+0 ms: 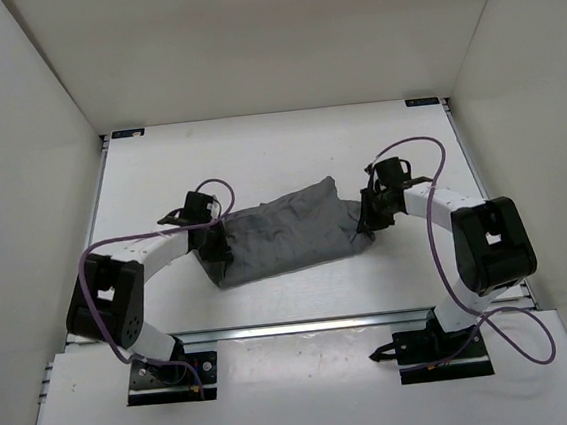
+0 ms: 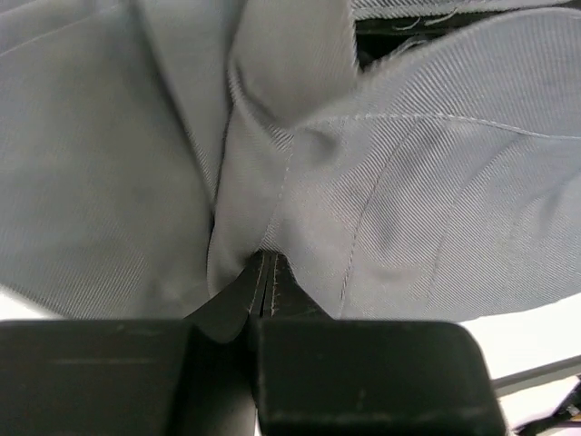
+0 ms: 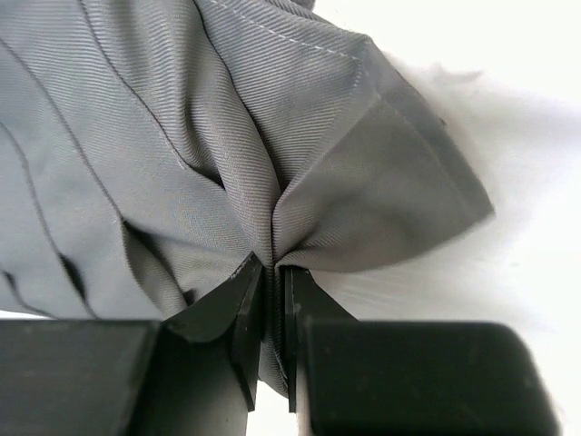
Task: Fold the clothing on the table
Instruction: Fold the skirt
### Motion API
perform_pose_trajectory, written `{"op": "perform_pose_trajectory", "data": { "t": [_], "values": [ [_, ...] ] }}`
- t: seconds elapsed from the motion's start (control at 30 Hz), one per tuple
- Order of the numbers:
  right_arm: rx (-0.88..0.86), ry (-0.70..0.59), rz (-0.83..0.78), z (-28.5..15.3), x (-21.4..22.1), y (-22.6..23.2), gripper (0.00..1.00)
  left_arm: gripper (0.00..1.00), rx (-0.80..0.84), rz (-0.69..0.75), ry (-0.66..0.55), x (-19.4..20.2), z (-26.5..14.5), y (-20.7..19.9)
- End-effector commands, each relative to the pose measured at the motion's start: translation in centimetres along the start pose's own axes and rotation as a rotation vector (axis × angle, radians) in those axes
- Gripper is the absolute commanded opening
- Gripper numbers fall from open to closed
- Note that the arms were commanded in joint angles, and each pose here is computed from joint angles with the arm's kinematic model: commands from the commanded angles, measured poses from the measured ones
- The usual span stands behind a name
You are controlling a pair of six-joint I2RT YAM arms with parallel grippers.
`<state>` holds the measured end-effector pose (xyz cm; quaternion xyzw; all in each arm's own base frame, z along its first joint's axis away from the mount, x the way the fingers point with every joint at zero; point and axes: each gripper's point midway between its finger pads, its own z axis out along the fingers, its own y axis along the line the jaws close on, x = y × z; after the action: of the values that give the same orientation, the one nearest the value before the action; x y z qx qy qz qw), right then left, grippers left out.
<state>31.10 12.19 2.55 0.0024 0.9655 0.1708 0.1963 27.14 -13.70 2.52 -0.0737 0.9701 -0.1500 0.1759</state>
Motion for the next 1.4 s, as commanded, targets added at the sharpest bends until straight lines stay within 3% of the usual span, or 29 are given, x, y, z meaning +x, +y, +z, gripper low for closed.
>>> {"op": "perform_pose_trajectory", "data": {
  "t": [0.0, 0.17, 0.33, 0.4, 0.53, 0.77, 0.87, 1.17, 1.37],
  "values": [
    [0.017, -0.103, -0.032, -2.3, -4.2, -0.3, 0.0, 0.0, 0.019, 0.043, 0.037, 1.1, 1.6, -1.0],
    [-0.148, -0.251, -0.159, -6.8, -10.2, 4.5, 0.0, 0.0, 0.08, 0.07, 0.089, 1.6, 3.2, -3.8],
    [-0.397, -0.338, -0.302, -10.1, -11.7, 12.8, 0.0, 0.0, 0.167, 0.063, 0.113, 1.6, 4.9, -7.3],
    [-0.552, -0.299, -0.312, -10.5, -9.9, 16.3, 0.0, 0.0, 0.201, 0.063, 0.129, 1.4, 5.4, -8.5],
    [-0.669, -0.275, -0.396, -9.8, -6.2, 21.2, 0.01, 0.0, 0.245, 0.086, 0.148, 0.6, 6.5, -10.8],
    [-0.689, -0.085, -0.349, -5.1, -1.7, 22.3, 0.0, 0.0, 0.296, 0.077, 0.152, -0.5, 6.7, -12.3],
    [-0.739, -0.106, -0.349, -5.3, -2.1, 23.8, 0.01, 0.0, 0.306, 0.071, 0.16, 0.3, 6.5, -12.3],
    [-0.896, -0.001, -0.363, -4.5, 0.4, 28.0, 0.0, 0.0, 0.363, 0.023, 0.225, 1.7, 7.2, -12.0],
    [-0.873, 0.052, -0.438, -2.5, 1.6, 29.6, 0.0, 0.0, 0.368, 0.009, 0.235, 2.1, 7.2, -11.5]
  ]
}}
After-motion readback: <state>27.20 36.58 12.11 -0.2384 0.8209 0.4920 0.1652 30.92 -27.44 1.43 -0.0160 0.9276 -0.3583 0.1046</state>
